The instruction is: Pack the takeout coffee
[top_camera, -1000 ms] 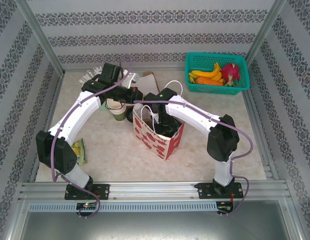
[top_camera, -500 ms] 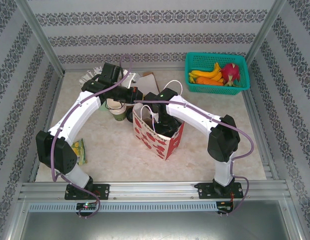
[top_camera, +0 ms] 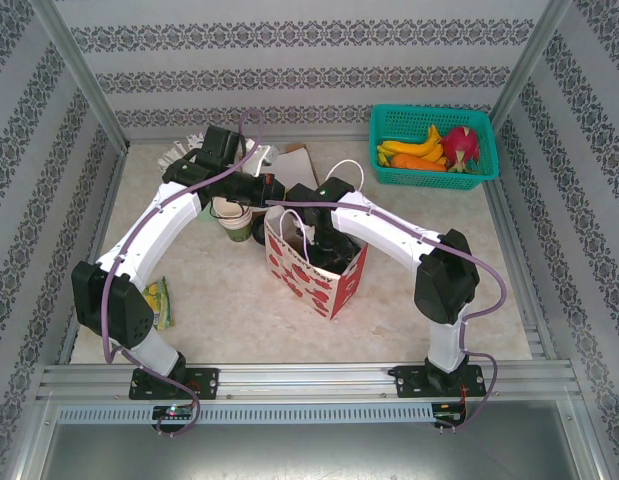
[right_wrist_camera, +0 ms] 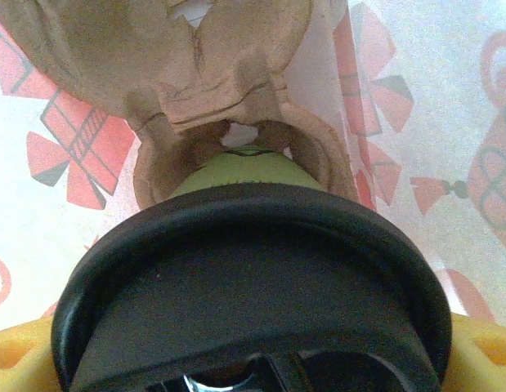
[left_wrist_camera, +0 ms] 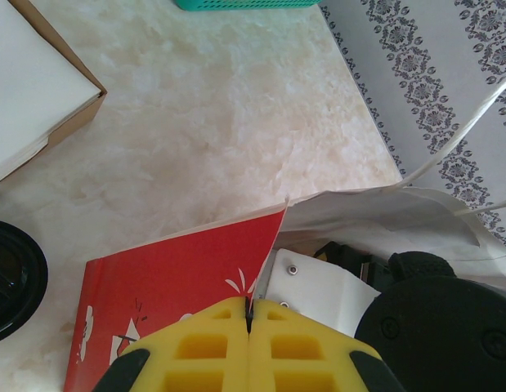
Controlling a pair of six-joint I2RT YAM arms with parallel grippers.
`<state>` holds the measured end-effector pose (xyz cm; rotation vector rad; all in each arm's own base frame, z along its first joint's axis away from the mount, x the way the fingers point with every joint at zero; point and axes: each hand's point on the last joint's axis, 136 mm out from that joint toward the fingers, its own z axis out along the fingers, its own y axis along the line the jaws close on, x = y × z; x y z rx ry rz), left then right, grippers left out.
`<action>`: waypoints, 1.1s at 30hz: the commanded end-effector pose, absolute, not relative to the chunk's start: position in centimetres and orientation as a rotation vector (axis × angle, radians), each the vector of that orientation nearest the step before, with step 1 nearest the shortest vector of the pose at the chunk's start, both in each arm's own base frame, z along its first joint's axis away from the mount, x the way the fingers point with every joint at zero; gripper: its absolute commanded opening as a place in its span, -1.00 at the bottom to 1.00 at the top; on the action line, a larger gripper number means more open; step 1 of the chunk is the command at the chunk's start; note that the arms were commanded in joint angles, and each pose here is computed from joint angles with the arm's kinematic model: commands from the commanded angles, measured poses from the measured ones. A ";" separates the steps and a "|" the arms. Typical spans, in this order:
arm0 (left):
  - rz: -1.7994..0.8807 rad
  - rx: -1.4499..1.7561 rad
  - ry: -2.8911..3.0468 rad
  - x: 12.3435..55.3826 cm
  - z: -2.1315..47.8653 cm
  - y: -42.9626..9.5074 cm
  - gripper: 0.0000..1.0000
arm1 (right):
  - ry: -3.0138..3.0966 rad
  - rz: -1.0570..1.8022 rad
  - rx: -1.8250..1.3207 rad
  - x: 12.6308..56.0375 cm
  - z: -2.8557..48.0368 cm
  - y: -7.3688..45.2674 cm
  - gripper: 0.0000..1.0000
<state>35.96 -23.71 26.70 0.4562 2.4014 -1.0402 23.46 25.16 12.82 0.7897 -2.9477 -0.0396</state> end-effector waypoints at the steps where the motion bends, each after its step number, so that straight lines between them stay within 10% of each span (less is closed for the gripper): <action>1: -1.054 0.454 2.369 36.4 27.3 -23.8 -1.00 | -2.978 -0.032 0.797 23.9 13.5 24.6 0.28; 33: -1.063 0.479 2.403 36.1 26.2 -23.9 -1.00 | -3.140 -0.107 0.796 25.9 14.4 25.3 0.25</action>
